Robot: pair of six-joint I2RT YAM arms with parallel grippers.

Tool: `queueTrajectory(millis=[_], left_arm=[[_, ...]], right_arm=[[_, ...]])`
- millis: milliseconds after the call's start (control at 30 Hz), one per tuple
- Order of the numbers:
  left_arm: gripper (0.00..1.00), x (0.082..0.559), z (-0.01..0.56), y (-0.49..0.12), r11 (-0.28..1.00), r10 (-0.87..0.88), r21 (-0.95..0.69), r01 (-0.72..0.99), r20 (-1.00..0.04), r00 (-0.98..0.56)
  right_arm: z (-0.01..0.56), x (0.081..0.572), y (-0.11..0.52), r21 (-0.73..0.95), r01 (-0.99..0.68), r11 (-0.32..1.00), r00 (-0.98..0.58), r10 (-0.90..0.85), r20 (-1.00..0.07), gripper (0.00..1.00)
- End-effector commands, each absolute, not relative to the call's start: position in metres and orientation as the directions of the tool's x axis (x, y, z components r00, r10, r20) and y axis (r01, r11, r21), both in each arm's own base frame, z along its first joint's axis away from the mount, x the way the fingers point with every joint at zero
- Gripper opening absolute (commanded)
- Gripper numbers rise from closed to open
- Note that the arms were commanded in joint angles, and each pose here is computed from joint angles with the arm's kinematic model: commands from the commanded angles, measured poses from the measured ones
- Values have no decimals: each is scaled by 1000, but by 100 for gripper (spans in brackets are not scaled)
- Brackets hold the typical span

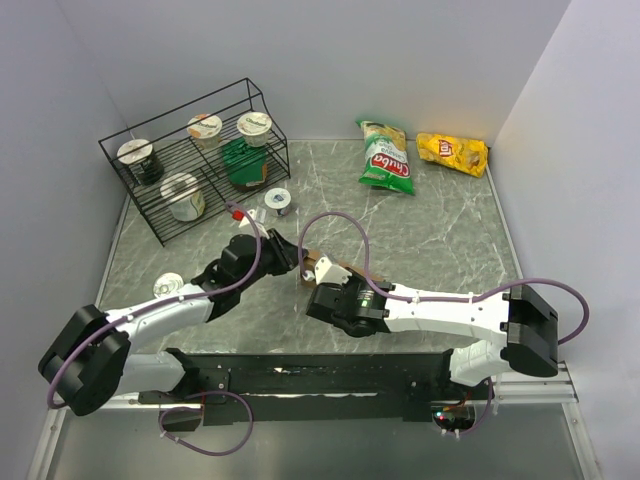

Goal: Fold the paper box

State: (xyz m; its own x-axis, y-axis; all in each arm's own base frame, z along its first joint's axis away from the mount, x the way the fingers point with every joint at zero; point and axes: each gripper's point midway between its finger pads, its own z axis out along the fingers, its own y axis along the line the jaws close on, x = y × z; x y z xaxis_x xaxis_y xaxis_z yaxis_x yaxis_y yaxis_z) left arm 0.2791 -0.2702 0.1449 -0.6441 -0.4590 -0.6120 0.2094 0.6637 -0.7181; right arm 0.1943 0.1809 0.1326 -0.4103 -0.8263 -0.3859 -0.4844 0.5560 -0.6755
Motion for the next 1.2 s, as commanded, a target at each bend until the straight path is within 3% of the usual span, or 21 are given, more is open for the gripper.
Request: queueTrajectory(millis=[0,300,633,1167], left_arm=[[22,221,25,-222,848,-295,-530,-1,-470,-832],[20,204,1,-216,886,-254,-462,-20,-451,-855],[18,189,-25,-200,964,-158,-263,-32,-472,-868],[17,158,-51,-206,996,44,-43,72,-458,-888]], right_arm=[[105,173,193,-551,-572,607,-482,-793,-374,18],[106,173,194,-544,-569,617,-486,-786,-382,18],[109,173,196,-516,-573,637,-486,-771,-412,18],[119,175,193,-495,-554,669,-490,-743,-456,18]])
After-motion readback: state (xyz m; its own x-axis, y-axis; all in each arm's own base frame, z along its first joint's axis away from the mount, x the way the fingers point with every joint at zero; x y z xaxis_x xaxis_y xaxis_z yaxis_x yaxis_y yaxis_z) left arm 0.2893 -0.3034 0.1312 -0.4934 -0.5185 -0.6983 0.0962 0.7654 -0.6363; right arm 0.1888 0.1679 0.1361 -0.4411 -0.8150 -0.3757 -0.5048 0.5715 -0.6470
